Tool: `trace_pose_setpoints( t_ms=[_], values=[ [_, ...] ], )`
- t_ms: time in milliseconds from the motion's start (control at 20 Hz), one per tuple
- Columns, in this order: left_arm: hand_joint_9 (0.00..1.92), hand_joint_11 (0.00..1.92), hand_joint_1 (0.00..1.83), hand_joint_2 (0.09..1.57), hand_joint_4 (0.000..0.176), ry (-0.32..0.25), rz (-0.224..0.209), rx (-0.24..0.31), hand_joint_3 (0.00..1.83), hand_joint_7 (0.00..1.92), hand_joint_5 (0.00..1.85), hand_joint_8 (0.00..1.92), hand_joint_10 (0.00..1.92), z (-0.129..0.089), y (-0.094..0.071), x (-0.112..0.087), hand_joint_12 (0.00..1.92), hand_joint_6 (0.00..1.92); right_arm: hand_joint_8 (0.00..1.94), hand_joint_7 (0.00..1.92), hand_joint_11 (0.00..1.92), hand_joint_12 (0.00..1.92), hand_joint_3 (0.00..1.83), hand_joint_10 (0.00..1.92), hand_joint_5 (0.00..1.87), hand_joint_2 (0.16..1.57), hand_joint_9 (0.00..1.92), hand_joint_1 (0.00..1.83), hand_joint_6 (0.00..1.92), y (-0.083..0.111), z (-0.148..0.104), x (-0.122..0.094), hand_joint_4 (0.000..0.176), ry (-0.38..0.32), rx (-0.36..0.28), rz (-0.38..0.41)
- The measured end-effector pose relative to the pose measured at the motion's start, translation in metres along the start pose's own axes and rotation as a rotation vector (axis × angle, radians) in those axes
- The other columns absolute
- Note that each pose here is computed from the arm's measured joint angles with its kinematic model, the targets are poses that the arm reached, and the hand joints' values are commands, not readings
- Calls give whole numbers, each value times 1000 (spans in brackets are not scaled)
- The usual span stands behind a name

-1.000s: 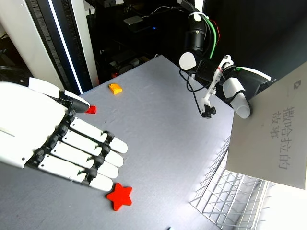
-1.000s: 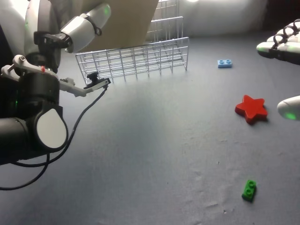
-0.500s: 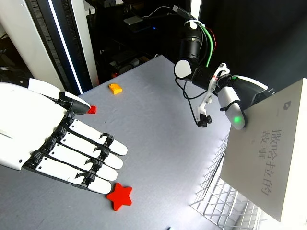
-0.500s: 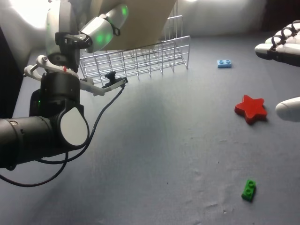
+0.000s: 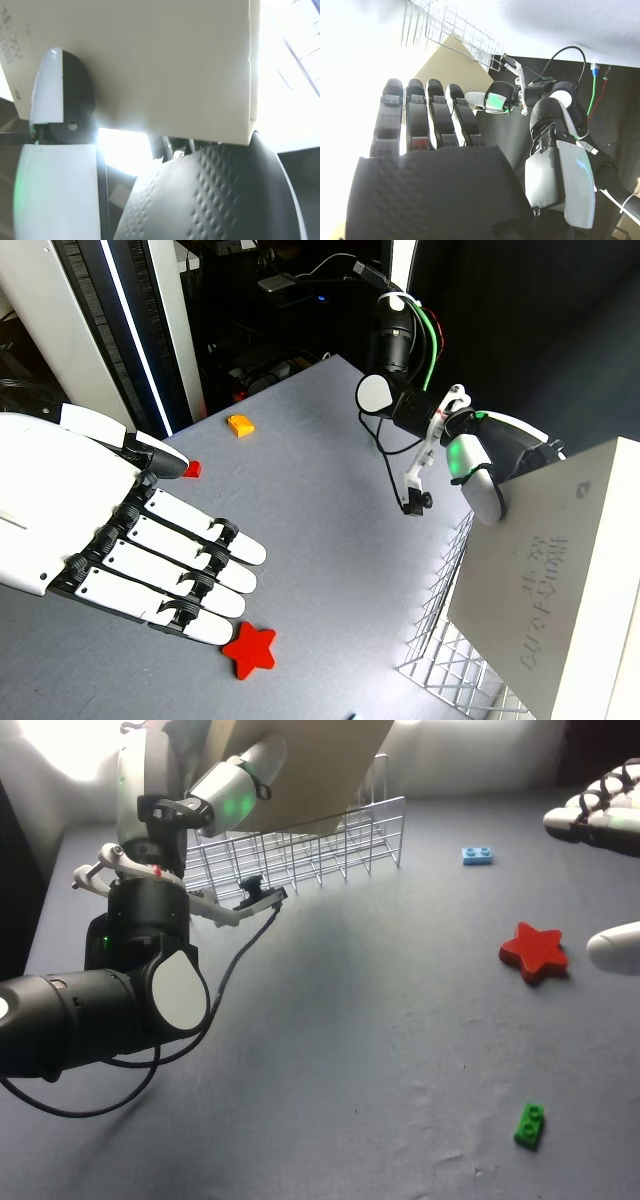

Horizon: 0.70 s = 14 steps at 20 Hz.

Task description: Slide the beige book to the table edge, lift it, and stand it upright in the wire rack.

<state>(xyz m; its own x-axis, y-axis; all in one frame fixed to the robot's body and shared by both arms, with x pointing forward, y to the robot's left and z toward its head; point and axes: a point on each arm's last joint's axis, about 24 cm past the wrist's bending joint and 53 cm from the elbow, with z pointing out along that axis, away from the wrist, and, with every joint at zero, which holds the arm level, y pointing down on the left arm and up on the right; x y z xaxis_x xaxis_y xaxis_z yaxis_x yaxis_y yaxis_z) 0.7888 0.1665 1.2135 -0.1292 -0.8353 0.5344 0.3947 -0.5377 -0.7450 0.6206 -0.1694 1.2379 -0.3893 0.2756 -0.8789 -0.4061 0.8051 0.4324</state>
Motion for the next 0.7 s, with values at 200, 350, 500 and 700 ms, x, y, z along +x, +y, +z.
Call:
trace_pose_setpoints(
  t_ms=[200, 350, 500, 700],
  values=[
    [669, 539, 1334, 1234, 0, -48, -24, 16, 0, 758, 733, 1465, 1504, -4, 0, -11, 1503, 1273, 0, 0, 0, 0, 0, 0, 0, 1143, 0, 0, 0, 0, 0, 0, 0, 0, -1, 0],
    [649, 519, 1330, 1245, 0, -58, -21, 27, 1, 739, 709, 1480, 1550, -7, -1, -16, 1520, 1294, 0, 0, 0, 0, 2, 0, 0, 1150, 0, 0, 0, 1, 0, 0, 0, 1, -2, 0],
    [638, 492, 1330, 1247, 0, -72, -23, 36, 0, 745, 709, 1478, 1572, -8, 0, -21, 1538, 1261, 0, 0, 0, 0, 0, 0, 0, 1147, 0, 0, 0, 2, 1, -2, 0, -5, -6, 2],
    [645, 506, 1332, 1240, 0, -78, -21, 42, 1, 753, 726, 1477, 1555, -2, 2, -19, 1514, 1229, 0, 0, 0, 0, 1, 0, 0, 1149, 0, 0, 0, 4, 2, -3, 0, -8, -9, 3]
  ],
)
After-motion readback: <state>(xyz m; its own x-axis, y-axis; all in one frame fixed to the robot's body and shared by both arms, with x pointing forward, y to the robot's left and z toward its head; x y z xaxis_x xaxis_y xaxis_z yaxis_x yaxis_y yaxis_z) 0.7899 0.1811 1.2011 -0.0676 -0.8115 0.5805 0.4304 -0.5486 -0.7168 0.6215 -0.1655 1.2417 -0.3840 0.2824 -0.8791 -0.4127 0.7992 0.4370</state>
